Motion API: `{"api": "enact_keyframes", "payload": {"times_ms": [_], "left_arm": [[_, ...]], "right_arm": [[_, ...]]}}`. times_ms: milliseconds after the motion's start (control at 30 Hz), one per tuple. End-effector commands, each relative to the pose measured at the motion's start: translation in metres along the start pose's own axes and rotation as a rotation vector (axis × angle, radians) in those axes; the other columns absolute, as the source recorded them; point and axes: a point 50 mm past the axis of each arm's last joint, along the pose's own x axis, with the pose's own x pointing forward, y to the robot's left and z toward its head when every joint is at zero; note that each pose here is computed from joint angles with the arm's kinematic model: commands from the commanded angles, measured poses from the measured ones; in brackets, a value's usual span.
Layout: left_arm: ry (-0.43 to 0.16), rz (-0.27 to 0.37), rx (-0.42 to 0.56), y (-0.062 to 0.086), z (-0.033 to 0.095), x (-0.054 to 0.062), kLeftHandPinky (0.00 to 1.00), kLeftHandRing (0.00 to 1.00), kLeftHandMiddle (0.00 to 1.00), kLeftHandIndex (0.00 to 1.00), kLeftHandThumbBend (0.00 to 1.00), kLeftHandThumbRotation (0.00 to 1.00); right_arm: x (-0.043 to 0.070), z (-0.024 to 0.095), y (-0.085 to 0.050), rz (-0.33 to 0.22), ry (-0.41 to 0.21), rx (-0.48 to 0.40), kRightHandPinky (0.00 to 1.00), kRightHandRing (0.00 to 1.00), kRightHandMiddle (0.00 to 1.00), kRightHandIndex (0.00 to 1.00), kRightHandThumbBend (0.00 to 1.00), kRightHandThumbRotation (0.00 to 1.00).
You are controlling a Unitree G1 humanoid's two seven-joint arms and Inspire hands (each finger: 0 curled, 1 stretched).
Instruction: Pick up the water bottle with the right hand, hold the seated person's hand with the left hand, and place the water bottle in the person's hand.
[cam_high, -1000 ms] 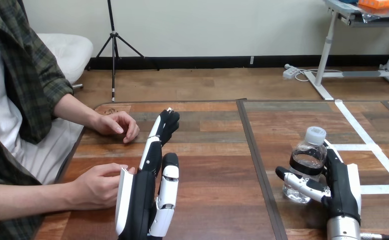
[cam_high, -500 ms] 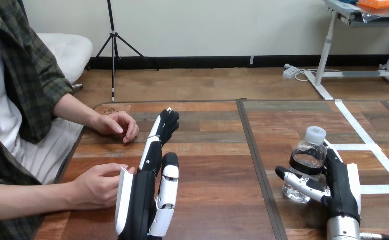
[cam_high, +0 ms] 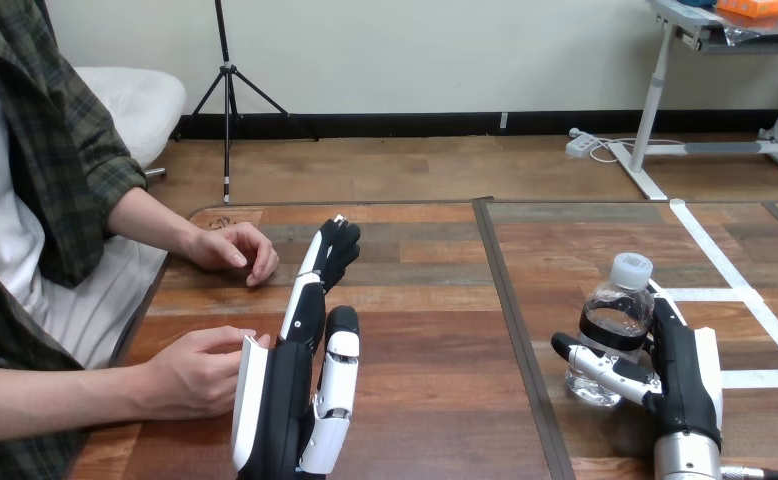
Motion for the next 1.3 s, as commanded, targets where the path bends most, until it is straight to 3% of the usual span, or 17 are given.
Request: {"api": "enact_keyframes", "payload": {"times_ms": [0, 1267], "left_arm": [[-0.060, 0.002, -0.006, -0.0015, 0.0050, 0.0129, 0.90, 0.90, 0.91, 0.94, 0.07, 1.00], [-0.055, 0.004, -0.008, -0.0020, 0.0041, 0.0141, 0.90, 0.89, 0.91, 0.93, 0.08, 1.00]], "right_arm": [[0.0169, 0.0208, -0.0049, -0.033, -0.077, 0.007, 0.80, 0.88, 0.90, 0.87, 0.75, 0.08], [0.0193, 0.0234, -0.0048, -0.025, -0.083, 0.007, 0.80, 0.88, 0.90, 0.87, 0.75, 0.08]]}}
